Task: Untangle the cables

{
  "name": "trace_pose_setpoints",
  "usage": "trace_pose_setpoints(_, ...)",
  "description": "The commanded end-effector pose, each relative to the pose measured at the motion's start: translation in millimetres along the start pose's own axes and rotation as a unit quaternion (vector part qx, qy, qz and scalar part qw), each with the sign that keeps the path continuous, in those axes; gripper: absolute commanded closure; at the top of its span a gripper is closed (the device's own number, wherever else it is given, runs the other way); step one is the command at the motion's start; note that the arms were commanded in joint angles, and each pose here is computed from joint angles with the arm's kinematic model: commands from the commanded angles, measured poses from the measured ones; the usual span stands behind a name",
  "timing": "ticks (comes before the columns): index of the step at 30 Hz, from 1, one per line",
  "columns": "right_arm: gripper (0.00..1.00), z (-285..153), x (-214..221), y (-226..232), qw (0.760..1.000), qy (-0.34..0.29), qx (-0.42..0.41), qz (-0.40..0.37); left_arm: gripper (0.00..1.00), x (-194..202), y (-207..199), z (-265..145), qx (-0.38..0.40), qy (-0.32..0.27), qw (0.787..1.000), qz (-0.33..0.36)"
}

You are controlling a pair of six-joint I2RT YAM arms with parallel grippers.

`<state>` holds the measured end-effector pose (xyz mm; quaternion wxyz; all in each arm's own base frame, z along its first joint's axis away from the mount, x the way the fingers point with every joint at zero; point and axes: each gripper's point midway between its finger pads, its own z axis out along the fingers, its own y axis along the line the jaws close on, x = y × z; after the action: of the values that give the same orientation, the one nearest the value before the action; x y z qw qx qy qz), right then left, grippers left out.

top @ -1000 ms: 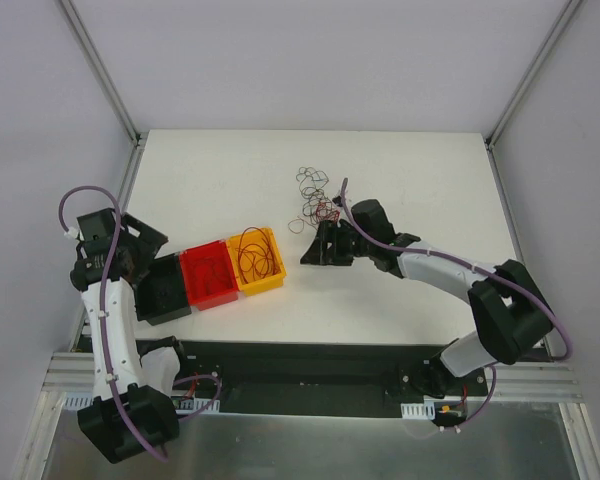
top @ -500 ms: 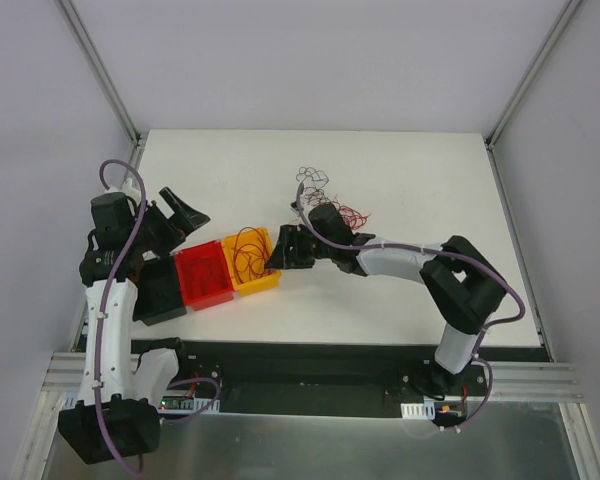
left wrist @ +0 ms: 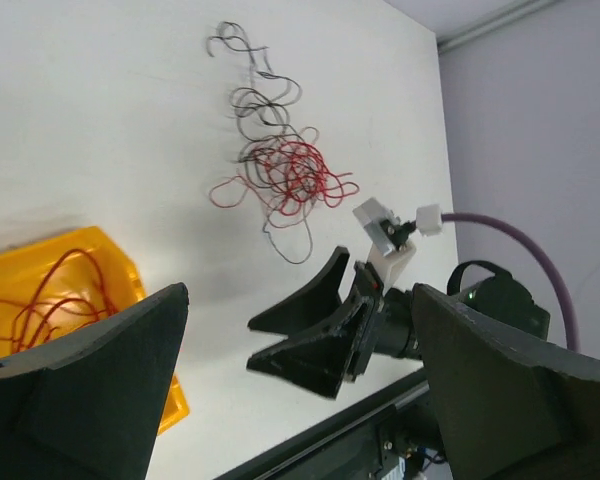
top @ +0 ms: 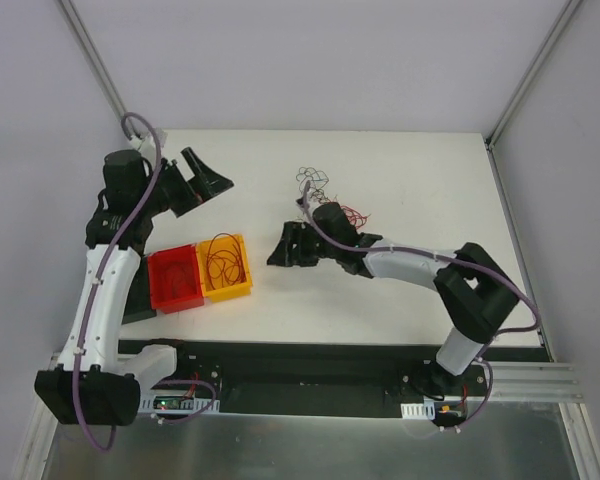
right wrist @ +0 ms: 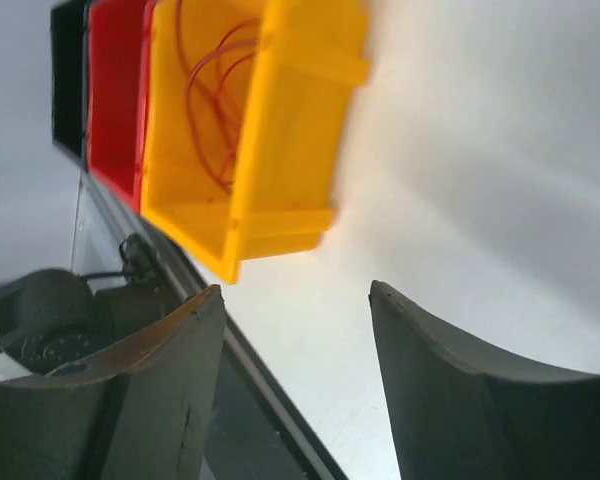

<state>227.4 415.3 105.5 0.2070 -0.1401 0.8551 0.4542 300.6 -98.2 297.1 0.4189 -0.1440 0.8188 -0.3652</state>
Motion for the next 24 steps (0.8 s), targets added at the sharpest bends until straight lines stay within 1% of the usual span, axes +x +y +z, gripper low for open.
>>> trace_pose_setpoints(1, 0.37, -53.6, -48.9, -32.4, 0.995, -0.079, 0.062, -0.004, 0.08, -16.7, -62.0, 25.0, 0.069, 0.005, 0.997, 0.046)
trace_pose_setpoints(5, 0.37, -93.7, -72.8, -84.8, 0.984, -0.109, 0.138, 0.024, 0.09, -12.0, -101.4, 56.8, 0.108, 0.050, 0.990, 0.072)
trace_pose_setpoints(8, 0.39, -115.0, -88.4, -120.0, 0.972, -0.120, 0.194, 0.052, 0.13, -2.2, -115.2, 77.3, 0.127, 0.082, 0.984, 0.099)
trace_pose_setpoints(10, 0.40, -126.3, -98.7, -138.2, 0.964, -0.126, 0.226, 0.056, 0.14, 8.4, -110.4, 87.5, 0.126, 0.103, 0.980, 0.116)
trace_pose_setpoints(13, 0.41, -144.3, -110.2, -165.2, 0.949, -0.127, 0.285, 0.055, 0.14, 27.9, -84.6, 100.0, 0.104, 0.130, 0.978, 0.124)
trace_pose_setpoints(16, 0.41, -151.4, -123.1, -175.9, 0.946, -0.113, 0.303, 0.010, 0.15, 40.3, -65.7, 105.6, 0.085, 0.149, 0.977, 0.129)
trace_pose_setpoints(19, 0.41, -153.0, -134.6, -182.9, 0.941, -0.090, 0.318, -0.079, 0.14, 41.4, -71.5, 103.9, 0.099, 0.154, 0.974, 0.131)
trace_pose_setpoints(20, 0.40, -155.4, -138.5, -188.1, 0.936, -0.085, 0.329, -0.093, 0.14, 42.0, -71.3, 104.4, 0.100, 0.156, 0.974, 0.132)
trace_pose_setpoints(21, 0.40, -157.3, -140.3, -192.7, 0.934, -0.078, 0.337, -0.087, 0.14, 42.7, -70.7, 104.6, 0.100, 0.157, 0.974, 0.131)
trace_pose_setpoints(22, 0.40, -159.7, -142.3, -196.9, 0.937, -0.078, 0.336, -0.059, 0.14, 43.5, -69.0, 105.5, 0.098, 0.157, 0.974, 0.131)
trace_pose_setpoints(24, 0.39, -166.6, -139.0, -205.9, 0.935, -0.096, 0.339, 0.048, 0.14, 47.1, -66.7, 107.7, 0.097, 0.165, 0.974, 0.124)
